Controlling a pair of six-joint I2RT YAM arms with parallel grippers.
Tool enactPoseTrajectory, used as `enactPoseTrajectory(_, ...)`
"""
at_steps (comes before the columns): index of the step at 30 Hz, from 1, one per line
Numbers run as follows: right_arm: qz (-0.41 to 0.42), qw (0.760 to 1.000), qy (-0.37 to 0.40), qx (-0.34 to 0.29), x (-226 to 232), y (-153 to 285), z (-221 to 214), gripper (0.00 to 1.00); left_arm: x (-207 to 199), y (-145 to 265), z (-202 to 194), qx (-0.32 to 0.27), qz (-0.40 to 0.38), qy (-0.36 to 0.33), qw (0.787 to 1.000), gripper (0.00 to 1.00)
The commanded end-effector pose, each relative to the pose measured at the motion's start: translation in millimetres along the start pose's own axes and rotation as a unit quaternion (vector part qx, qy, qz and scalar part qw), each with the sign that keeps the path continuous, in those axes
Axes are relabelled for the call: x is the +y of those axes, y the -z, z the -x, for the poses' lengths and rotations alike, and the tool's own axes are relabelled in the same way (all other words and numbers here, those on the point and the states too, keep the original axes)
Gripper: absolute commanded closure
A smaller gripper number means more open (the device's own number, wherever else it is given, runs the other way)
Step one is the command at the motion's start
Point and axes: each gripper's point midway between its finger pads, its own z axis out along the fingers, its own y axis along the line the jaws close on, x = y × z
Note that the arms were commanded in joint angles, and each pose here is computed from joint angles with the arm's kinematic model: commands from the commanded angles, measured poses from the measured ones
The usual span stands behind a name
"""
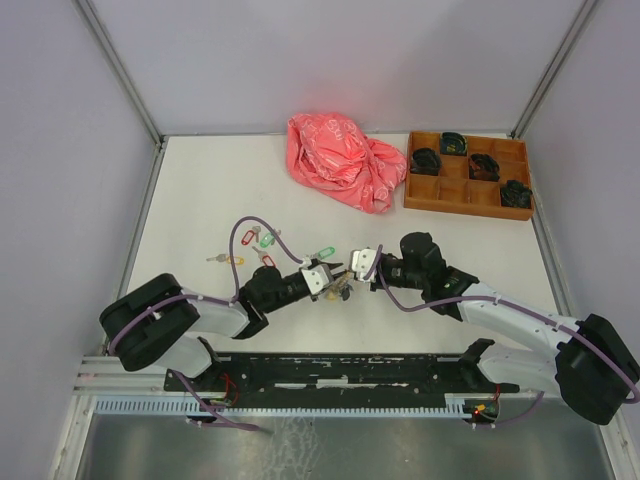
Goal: Put the keys on the keyring
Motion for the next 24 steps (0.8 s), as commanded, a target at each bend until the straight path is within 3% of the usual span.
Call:
enactPoseTrajectory(1,-0.025,0.998,0.027,-0.061,-22,1,43,0.99,11,-8,18,-0.027,0.018,-0.021,0.999,0.72)
enactPoseTrajectory(14,-0.023,0.997,0.002,-0.073,-18,-2,47,0.99,29,-8,38,-0.068,0.113,0.009,0.991,0.95)
enactPoseTrajectory(19,-0.034,0.997,-0.019,-0.067,-15,-7,45,0.99,52,1,53,-0.105,0.233,0.035,0.966,0.96)
enactPoseTrajectory(24,-0.06,0.996,-0.041,-0.052,-19,-9,38,0.99,55,-3,61,-0.118,0.282,0.038,0.951,0.97)
